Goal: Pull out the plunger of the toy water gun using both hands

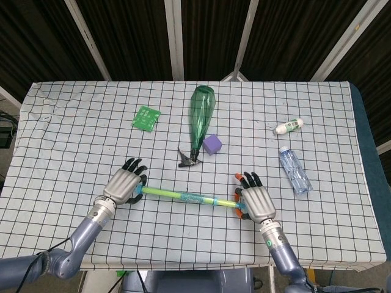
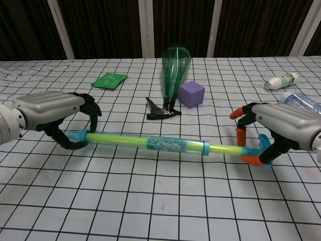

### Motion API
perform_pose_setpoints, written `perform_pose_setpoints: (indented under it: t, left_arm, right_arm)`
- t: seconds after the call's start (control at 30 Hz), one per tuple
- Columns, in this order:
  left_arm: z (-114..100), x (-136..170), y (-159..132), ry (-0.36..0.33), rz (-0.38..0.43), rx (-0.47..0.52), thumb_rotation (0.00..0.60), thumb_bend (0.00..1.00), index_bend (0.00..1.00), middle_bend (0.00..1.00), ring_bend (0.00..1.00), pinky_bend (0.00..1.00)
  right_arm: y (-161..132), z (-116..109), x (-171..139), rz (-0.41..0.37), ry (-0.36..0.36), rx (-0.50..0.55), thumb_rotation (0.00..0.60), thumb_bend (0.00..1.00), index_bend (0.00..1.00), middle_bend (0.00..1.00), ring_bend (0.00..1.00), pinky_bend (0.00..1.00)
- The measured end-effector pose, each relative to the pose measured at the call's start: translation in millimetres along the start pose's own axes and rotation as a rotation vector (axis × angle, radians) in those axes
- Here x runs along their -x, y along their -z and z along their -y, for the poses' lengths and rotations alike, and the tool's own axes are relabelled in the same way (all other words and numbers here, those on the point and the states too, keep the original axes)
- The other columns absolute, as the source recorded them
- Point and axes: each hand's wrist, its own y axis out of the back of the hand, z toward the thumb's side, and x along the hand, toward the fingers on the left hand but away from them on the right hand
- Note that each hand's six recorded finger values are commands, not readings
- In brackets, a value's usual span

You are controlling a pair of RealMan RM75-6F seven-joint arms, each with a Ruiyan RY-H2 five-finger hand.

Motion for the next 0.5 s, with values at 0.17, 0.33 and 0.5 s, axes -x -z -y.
perform_pose_setpoints:
  t: [0.17, 0.33, 0.5]
  left_arm:
    - [-1, 14, 14, 0.007, -0.018, -0.005, 0.600, 0.53, 0.60, 0.17, 0.00, 0.00]
    - [-2, 26, 27, 0.011, -0.039, -0.002, 0.600, 0.53, 0.60, 0.18, 0.00, 0.00]
    - [-4, 38, 41, 0.011, -0.059, -0.003, 0.600, 0.53, 0.60, 0.18, 0.00, 0.00]
  right_arm:
    - [6, -9, -3, 0.010, 0.016, -0.009, 0.600, 0.43, 0.67, 0.17, 0.00, 0.00]
    - [14, -16, -7, 0.023, 0.029, -0.021, 0.600, 0.43, 0.67, 0.17, 0.00, 0.00]
    - [22, -23, -11, 0.035, 0.038, -0.030, 0.600, 0.43, 0.67, 0.17, 0.00, 0.00]
